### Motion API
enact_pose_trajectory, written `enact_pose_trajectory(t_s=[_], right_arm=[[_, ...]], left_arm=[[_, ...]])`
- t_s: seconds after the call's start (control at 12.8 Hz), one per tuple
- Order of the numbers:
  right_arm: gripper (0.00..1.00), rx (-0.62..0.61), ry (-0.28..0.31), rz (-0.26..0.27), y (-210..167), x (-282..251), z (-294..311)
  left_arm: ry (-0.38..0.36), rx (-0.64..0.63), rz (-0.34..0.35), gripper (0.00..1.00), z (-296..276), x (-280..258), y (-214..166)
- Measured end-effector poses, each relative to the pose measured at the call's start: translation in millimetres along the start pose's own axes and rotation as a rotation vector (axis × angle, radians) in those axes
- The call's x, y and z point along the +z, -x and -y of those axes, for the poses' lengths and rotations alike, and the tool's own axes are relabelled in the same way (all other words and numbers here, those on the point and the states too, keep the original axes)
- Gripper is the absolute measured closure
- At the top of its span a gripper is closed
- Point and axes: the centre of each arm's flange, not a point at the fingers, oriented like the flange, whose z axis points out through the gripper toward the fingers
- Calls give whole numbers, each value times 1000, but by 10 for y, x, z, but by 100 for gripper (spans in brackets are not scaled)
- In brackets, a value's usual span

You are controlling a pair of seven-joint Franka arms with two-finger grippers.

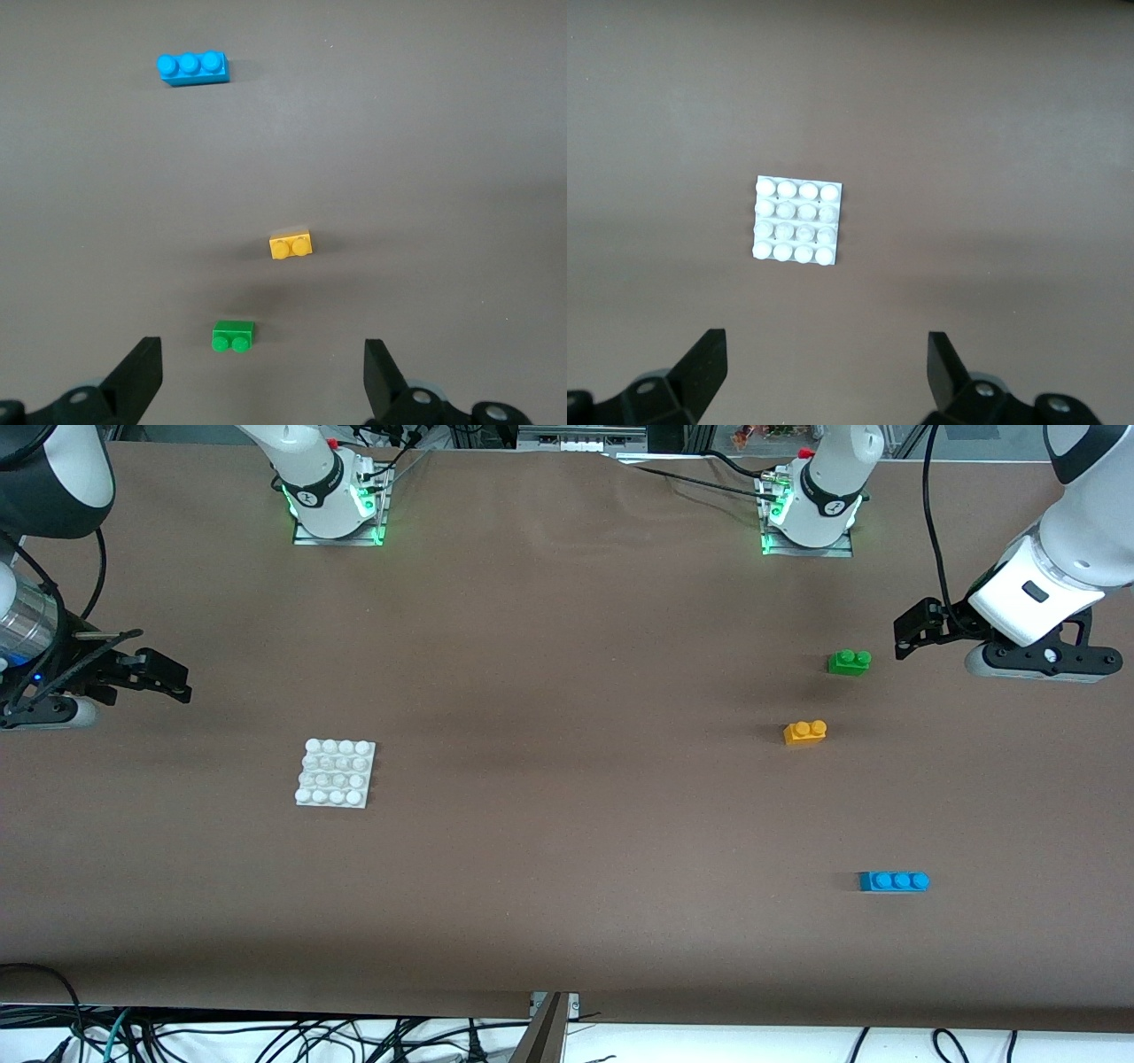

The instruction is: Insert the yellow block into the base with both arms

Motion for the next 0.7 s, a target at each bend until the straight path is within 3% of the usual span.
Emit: enact_pose_trajectory(t_s=[0.7], right_arm=[[0,-3,0,-2,-2,-12,17]], left_arm=[[0,0,0,0,0,0,0]])
